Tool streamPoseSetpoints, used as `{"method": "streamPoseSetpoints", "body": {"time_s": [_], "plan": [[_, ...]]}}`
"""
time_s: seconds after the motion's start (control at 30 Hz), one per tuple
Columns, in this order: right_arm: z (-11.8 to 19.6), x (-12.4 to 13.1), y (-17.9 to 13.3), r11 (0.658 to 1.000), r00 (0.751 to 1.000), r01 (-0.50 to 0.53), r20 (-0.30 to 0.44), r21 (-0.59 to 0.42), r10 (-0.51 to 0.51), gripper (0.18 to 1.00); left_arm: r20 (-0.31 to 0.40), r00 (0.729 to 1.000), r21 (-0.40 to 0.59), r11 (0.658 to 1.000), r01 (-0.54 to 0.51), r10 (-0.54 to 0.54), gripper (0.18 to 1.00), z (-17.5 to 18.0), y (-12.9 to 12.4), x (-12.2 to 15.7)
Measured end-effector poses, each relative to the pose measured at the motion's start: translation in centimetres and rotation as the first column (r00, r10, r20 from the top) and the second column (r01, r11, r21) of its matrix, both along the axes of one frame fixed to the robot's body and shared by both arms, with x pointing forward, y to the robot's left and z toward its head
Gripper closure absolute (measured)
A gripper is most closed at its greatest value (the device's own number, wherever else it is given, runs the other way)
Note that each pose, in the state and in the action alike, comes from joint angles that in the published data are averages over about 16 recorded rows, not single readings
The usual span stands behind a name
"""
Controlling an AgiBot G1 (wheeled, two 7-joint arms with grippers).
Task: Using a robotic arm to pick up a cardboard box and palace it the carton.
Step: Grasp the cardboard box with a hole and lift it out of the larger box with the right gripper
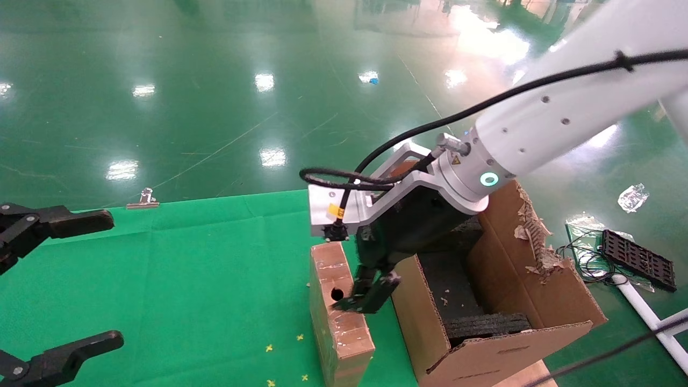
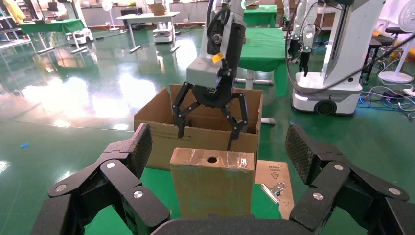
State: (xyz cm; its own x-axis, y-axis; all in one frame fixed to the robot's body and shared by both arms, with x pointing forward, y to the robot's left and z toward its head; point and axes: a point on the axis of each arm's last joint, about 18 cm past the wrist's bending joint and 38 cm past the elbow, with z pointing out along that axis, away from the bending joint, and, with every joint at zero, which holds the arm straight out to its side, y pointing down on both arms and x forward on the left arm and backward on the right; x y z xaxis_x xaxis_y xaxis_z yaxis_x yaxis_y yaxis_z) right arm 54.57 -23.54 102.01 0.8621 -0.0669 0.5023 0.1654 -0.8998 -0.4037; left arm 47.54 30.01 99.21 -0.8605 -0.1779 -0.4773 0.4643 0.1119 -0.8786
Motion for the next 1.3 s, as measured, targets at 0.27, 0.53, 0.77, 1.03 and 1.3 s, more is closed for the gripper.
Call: {"method": "streamPoseSetpoints", "body": {"time_s": [0.27, 0.53, 0.77, 1.03, 1.3], "plan": [[0.5, 0.1, 0.7, 0.99, 0.997, 0.074, -0.011, -0.123, -0.075, 0.178, 0.0, 1.0, 0.0, 1.0, 0.0, 0.0, 0.184, 0.0, 0.0, 0.0], [0.9, 0.5, 0.9, 0.963, 0.962, 0.255, -0.079, -0.088, -0.262, 0.178, 0.0, 1.0, 0.0, 1.0, 0.0, 0.0, 0.184, 0.0, 0.0, 0.0], [1.1, 1.8, 0.2, 0.84, 0.814, 0.541, -0.272, 0.037, -0.513, 0.178, 0.0, 1.0, 0.0, 1.0, 0.0, 0.0, 0.184, 0.0, 0.0, 0.0], [-0.1, 3.8, 0.0, 0.647, 0.587, 0.759, -0.511, 0.077, -0.628, 0.178, 0.0, 1.0, 0.0, 1.0, 0.0, 0.0, 0.184, 0.0, 0.0, 0.0], [-2.1, 5.3, 0.5, 0.59, 0.499, 0.807, -0.57, 0.031, -0.653, 0.178, 0.0, 1.0, 0.0, 1.0, 0.0, 0.0, 0.184, 0.0, 0.0, 0.0]]}}
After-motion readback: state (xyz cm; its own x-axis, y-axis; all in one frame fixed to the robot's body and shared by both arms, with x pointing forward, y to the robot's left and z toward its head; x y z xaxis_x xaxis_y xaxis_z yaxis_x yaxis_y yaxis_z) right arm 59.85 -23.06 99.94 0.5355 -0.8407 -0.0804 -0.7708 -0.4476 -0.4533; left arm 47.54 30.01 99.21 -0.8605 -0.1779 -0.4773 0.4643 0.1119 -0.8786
